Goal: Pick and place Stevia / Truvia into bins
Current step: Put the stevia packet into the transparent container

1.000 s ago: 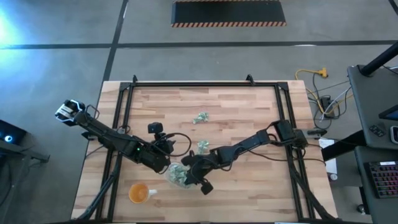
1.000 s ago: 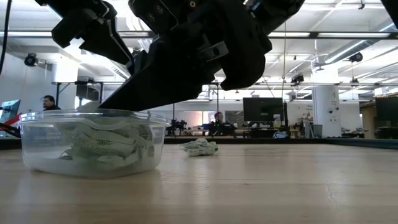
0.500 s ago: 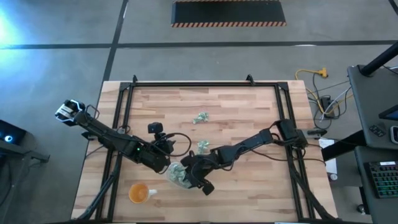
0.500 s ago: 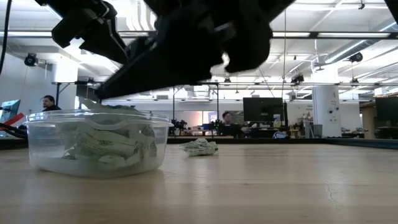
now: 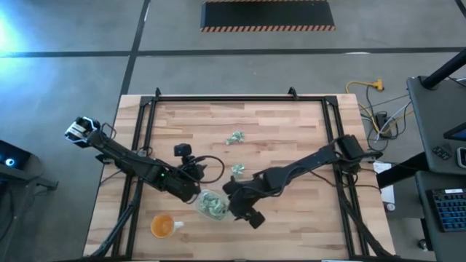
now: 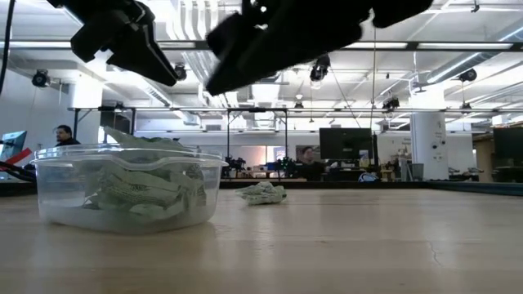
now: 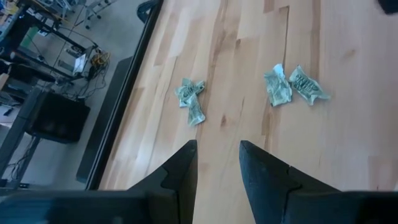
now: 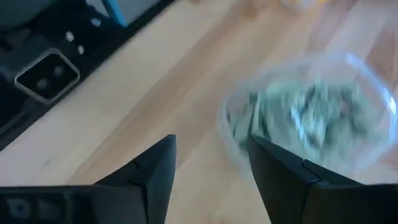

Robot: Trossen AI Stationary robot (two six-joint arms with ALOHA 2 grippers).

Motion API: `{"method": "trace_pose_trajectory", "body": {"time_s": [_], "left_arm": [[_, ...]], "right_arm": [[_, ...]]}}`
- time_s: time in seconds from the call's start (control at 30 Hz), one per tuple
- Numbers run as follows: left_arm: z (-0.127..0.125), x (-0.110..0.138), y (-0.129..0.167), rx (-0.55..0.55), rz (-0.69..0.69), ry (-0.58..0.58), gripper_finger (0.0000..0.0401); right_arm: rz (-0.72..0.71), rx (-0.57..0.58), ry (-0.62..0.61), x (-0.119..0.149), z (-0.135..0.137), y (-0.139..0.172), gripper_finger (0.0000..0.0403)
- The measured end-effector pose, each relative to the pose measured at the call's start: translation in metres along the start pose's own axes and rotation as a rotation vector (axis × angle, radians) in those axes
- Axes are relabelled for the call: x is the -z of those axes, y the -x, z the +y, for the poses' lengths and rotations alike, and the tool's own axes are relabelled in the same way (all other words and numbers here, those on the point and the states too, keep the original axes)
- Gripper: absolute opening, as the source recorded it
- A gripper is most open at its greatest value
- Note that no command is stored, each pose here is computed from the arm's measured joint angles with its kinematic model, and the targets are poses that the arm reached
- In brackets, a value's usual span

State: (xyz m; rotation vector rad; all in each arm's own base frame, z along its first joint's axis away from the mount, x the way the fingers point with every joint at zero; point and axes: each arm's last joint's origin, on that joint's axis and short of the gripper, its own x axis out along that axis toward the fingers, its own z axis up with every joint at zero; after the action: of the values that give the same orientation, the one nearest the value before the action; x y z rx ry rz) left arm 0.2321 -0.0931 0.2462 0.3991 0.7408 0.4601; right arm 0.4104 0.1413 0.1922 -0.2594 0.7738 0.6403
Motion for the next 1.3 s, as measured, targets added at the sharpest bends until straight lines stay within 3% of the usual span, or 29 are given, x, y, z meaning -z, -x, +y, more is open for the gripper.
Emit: {"method": "trace_pose_trajectory", "body": {"time_s": [0.07,0.27,0.4,0.73,0.9,1.3], "left_arm": [[0.000,-0.001,-0.001,-0.001,-0.008,0.008,0.0102],[0.002,-0.001,-0.005,-0.015,0.001,0.015,0.0102],[0.003,0.003,-0.008,-0.024,0.014,0.009,0.0102],[0.003,0.010,-0.014,-0.036,0.034,0.000,0.0102],[0.003,0.010,-0.014,-0.036,0.033,0.000,0.0102],[0.003,0.010,-0.014,-0.036,0.033,0.000,0.0102]], "right_arm": [[0.061,0.037,-0.040,0.003,0.001,0.007,0.0190],[0.229,0.294,-0.102,0.022,-0.003,0.012,0.0178],[0.290,0.368,-0.110,0.039,-0.012,0.011,0.0166],[0.252,0.452,-0.164,0.085,-0.050,0.010,0.0131],[0.223,0.426,-0.214,0.104,-0.063,0.012,0.0118],[0.227,0.431,-0.285,0.121,-0.071,0.016,0.0101]]}}
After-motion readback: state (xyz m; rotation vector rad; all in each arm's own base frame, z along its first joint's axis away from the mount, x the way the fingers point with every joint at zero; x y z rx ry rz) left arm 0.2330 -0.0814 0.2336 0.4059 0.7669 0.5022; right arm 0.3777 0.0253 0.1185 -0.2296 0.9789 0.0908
